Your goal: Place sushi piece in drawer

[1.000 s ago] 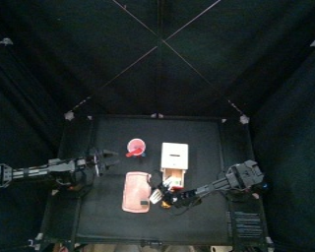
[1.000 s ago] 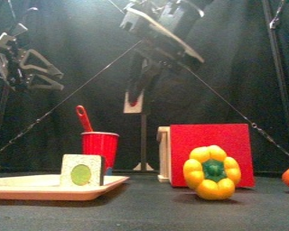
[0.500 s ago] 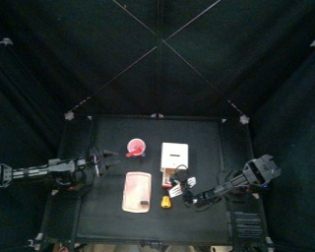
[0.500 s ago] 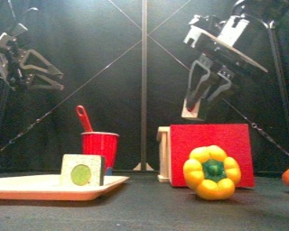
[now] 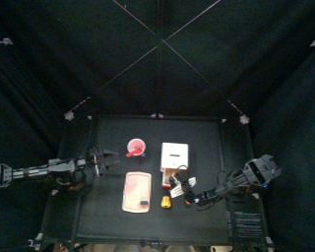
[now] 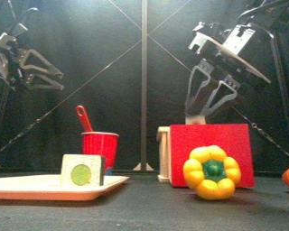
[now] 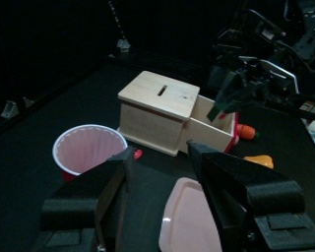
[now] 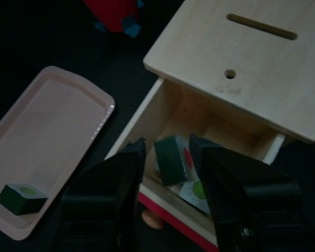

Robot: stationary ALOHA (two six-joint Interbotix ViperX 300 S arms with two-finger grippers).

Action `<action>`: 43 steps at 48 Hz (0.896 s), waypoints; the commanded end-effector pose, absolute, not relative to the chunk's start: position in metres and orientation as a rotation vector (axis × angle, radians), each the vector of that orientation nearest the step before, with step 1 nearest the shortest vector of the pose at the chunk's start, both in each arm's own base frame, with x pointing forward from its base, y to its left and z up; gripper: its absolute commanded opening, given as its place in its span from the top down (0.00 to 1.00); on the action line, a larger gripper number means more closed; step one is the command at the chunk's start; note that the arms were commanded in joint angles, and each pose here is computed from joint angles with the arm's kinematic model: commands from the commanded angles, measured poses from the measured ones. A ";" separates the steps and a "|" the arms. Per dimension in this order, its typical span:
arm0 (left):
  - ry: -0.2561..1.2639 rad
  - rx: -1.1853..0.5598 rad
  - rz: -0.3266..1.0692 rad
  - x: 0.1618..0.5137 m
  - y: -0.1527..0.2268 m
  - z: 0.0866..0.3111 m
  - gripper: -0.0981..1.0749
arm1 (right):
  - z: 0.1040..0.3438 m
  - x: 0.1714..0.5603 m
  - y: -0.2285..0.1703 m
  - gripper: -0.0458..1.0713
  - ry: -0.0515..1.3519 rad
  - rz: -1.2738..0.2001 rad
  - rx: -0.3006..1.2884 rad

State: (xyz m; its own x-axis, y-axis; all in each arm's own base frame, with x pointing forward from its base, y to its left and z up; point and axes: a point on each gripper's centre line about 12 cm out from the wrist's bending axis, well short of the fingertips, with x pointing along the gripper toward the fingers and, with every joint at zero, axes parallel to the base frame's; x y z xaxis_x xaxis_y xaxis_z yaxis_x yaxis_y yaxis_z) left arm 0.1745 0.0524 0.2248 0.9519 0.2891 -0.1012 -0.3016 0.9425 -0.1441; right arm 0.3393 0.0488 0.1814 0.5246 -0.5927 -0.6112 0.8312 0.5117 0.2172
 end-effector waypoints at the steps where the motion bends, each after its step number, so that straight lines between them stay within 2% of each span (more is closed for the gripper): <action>1: 0.067 -0.156 0.302 0.176 0.053 0.229 0.19 | 0.195 0.341 0.048 0.25 0.472 -0.886 0.560; 43: 0.067 -0.157 0.303 0.176 0.053 0.229 0.19 | 0.199 0.344 0.050 0.25 0.470 -0.874 0.570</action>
State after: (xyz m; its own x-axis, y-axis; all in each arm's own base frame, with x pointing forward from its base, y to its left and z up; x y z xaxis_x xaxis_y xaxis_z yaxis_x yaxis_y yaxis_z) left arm 0.1746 0.0525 0.2247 0.9519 0.2892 -0.1012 -0.3016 0.9425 -0.1441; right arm 0.3408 0.0495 0.1821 0.5288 -0.5859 -0.6141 0.8276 0.5165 0.2199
